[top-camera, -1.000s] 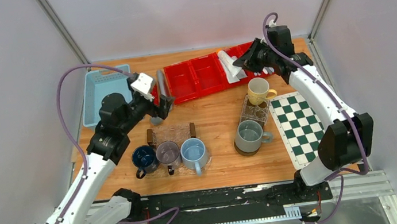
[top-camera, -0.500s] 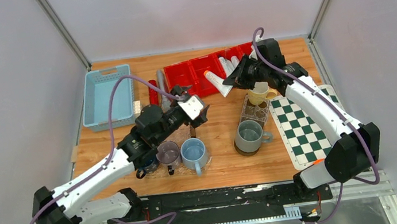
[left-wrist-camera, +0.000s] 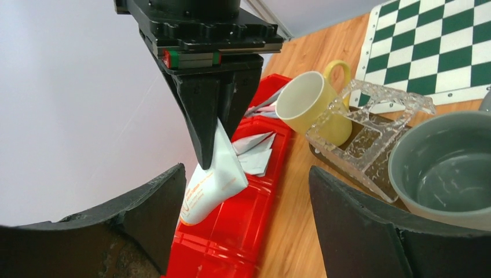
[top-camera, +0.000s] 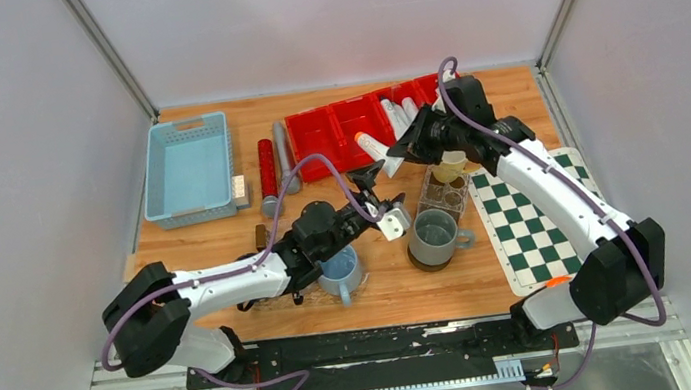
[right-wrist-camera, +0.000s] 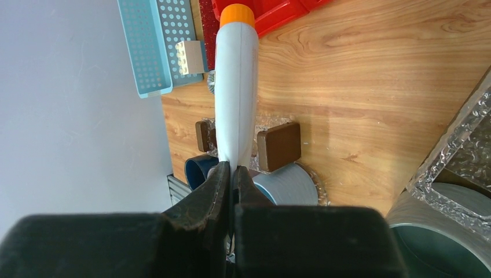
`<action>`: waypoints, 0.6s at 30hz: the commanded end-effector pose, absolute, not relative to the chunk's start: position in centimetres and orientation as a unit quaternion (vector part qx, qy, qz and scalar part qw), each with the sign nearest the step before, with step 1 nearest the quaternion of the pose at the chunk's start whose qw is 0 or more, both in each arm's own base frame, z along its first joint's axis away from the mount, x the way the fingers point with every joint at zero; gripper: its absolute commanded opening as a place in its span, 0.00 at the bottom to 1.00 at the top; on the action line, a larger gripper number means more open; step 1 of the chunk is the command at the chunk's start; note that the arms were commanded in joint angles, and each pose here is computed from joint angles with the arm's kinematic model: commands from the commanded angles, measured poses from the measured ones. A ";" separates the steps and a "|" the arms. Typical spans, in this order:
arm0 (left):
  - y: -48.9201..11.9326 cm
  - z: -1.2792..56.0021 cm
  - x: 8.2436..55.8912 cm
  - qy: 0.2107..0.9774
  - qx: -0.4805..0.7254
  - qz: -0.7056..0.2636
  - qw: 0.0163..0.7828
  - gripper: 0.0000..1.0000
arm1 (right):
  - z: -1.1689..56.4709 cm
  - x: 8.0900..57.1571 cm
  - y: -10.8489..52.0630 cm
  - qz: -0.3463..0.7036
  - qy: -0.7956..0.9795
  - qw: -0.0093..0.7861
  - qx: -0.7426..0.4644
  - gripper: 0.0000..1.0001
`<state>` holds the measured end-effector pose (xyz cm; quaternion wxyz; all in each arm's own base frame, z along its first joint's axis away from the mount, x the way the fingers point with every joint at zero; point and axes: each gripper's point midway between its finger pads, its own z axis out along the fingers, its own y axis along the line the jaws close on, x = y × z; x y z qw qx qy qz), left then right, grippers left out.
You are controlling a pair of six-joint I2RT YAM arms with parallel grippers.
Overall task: Prepare toiletry sets of a toothbrush and toothpaste on the tray
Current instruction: Place the toothpaste in the toothpaste holder.
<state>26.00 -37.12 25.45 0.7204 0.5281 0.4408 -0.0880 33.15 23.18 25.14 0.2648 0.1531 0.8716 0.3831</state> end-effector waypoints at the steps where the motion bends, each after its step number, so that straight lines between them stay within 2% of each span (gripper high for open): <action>1: -37.7 29.4 26.0 0.404 0.477 -0.091 0.775 0.83 | 28.4 33.0 23.1 0.409 0.846 0.310 0.149 0.00; 10: -38.0 27.3 27.0 0.433 0.473 -0.081 0.763 0.67 | 28.9 32.3 22.6 0.413 0.838 0.320 0.158 0.00; 18: -38.2 26.7 28.1 0.445 0.464 -0.061 0.763 0.59 | 29.2 31.9 22.5 0.417 0.834 0.324 0.160 0.00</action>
